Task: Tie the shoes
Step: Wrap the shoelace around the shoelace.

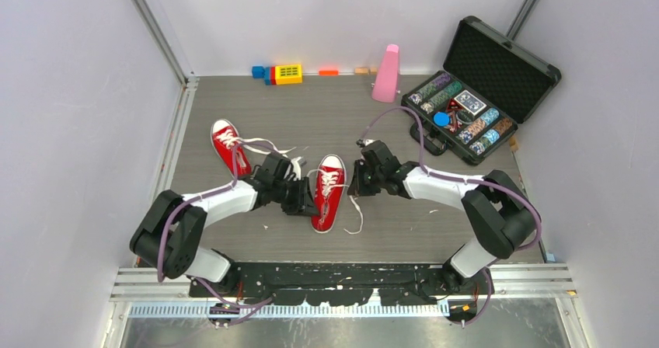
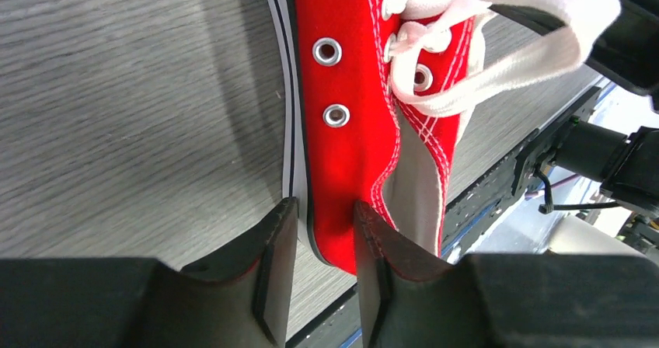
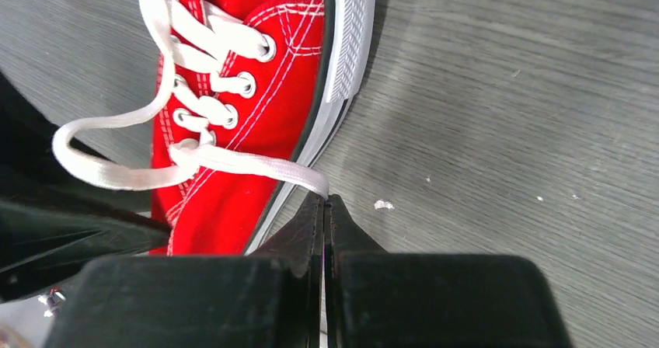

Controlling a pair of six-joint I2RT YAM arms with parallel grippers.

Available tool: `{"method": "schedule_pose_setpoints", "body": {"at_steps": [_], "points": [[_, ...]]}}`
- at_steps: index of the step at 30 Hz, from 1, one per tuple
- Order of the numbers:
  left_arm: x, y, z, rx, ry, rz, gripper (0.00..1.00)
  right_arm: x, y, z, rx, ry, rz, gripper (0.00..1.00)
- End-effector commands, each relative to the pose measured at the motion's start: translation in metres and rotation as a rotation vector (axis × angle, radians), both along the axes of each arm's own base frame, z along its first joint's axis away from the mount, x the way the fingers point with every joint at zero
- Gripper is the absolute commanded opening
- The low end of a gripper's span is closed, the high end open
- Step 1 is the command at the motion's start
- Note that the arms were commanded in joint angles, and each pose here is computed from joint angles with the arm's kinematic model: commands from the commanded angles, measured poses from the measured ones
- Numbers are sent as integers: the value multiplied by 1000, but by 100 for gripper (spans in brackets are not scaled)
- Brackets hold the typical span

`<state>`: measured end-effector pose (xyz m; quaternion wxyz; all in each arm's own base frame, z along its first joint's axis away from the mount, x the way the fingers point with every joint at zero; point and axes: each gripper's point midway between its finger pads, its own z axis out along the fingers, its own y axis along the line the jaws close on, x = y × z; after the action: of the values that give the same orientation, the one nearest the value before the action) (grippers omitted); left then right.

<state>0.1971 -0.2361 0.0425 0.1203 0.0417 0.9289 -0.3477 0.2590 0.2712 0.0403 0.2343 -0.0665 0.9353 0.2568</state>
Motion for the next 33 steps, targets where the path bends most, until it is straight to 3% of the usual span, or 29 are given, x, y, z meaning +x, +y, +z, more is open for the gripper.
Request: {"method": "schedule_pose_setpoints", "body": {"at_steps": [1,5,14,17,25,33], "points": [[28,-9,0,-35,-88,53,28,13,0,30,27,-108,-30,0],[40,-20,7,-100,-111,85,8,20,-19,36,-37,-122,-99,0],[54,-38,12,-182,-139,98,2,30,-34,40,-64,-119,-160,0],[55,-42,17,-176,-153,80,8,33,-38,40,-65,-121,-171,0],[63,14,53,56,-293,90,51,33,-36,40,-52,-109,-138,0],[116,24,72,53,-344,66,57,33,-30,40,-35,-97,-119,0]]}}
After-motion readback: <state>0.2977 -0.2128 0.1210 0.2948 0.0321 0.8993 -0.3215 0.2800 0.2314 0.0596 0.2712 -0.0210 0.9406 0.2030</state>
